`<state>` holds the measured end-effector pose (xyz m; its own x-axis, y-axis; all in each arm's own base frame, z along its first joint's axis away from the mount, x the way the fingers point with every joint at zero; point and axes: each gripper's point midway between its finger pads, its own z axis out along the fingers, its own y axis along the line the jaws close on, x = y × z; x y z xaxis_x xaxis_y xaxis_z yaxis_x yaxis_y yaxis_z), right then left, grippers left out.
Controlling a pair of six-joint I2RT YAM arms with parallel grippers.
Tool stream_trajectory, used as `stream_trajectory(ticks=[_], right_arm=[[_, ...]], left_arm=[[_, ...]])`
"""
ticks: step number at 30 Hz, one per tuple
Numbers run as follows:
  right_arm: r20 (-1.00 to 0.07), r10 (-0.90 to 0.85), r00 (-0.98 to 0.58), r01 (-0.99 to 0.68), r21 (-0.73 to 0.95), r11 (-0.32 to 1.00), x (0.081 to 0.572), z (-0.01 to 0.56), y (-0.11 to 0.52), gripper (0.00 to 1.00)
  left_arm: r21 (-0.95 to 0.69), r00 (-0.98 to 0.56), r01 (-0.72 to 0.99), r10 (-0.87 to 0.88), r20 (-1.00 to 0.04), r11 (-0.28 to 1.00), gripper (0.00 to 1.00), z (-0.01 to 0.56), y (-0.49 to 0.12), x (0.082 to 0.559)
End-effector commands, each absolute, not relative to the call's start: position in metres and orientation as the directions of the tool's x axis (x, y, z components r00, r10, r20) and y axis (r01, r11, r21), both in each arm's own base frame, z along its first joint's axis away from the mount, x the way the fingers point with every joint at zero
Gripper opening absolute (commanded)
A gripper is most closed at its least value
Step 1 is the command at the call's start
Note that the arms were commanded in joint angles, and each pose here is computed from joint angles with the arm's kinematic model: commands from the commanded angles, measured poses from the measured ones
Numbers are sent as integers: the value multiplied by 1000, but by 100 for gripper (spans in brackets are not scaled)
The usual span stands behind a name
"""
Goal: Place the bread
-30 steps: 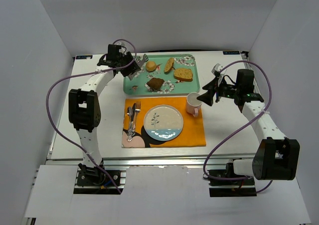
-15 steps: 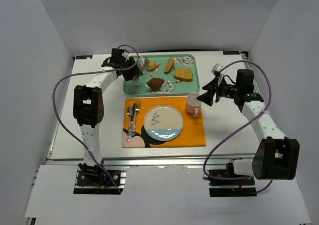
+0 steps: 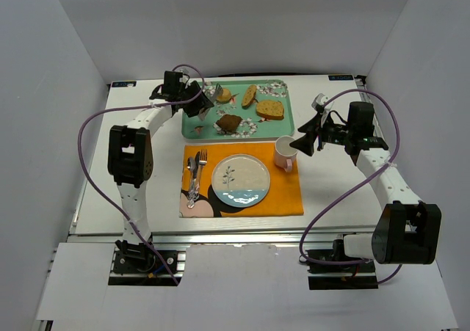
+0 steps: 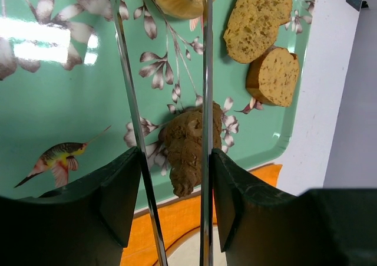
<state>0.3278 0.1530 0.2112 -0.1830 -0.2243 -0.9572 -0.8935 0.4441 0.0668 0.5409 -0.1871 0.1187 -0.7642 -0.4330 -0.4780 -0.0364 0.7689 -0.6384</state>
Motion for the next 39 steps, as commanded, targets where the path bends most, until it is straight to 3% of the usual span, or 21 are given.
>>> stream_trajectory(ticks=[1,29,33,39], right_arm=[[-966,-210,-151,-902,48,429,331,221,154,74],[-969,-201,-147,-904,49,424,330,224,155,74],[-969,-200,-146,-904,48,426,330,224,155,74],[-969,-200,-144,-904,47,425,330,225,155,74]], left_arm=[[-683,-743,18,-447,-498,730,60,148,-196,542],[-773,-739,20,-511,-439,634,59,155,-212,544],[-776,-741,13,-515,-431,630,56,152,-212,544],[-783,-744,11,-518,-422,622,44,150,-214,543]])
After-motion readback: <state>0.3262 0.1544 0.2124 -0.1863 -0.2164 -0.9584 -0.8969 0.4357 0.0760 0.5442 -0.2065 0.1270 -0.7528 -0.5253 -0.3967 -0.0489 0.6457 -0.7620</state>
